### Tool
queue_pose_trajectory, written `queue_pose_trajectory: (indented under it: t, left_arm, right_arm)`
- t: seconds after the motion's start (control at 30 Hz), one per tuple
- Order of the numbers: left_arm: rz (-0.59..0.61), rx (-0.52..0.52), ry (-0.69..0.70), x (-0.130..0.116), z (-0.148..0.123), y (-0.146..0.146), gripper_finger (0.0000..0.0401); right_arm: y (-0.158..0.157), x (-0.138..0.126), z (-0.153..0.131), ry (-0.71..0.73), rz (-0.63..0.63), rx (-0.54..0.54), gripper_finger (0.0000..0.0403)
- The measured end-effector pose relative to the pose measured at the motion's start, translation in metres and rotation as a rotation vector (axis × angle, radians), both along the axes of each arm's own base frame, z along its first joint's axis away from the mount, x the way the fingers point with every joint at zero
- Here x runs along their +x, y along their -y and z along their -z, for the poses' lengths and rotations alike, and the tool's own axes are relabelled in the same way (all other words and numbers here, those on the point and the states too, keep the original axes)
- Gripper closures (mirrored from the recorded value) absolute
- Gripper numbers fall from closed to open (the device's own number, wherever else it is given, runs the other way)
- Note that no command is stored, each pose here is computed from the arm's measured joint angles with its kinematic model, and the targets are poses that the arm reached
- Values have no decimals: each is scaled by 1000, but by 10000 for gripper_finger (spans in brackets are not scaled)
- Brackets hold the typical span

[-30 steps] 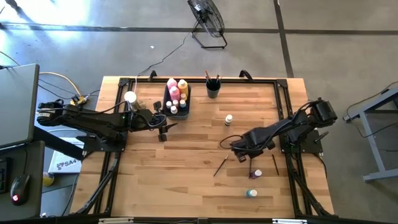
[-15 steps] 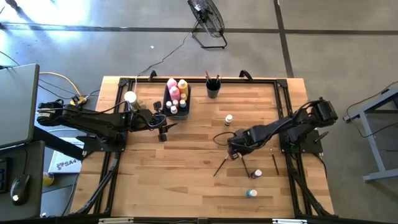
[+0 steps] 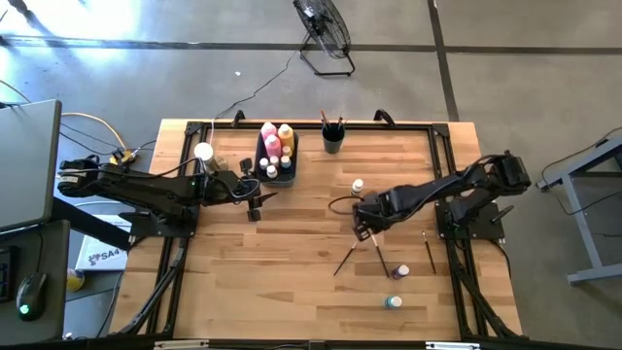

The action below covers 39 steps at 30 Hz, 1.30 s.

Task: Pick & Place Paint Supplies
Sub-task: Put the silver paint brush into the green cup

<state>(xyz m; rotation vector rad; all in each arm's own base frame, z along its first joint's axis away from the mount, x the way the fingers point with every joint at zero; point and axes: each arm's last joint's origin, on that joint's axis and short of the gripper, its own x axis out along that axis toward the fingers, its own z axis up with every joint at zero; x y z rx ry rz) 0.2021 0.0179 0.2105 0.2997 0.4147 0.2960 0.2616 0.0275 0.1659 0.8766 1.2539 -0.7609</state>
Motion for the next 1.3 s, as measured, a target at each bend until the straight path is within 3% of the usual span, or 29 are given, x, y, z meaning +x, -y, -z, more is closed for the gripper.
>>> queue_pose_trajectory:
  t: [0.5, 0.97, 1.3]
  left_arm:
    - [0, 0, -2, 0, 0, 0, 226]
    - [0, 0, -7, 0, 1, 0, 226]
    - [0, 0, -8, 0, 1, 0, 226]
  right_arm:
    - [0, -1, 1, -19, -55, 45, 284]
    - [-1, 2, 27, -136, -54, 44, 299]
    - [-1, 5, 30, -134, -62, 43, 300]
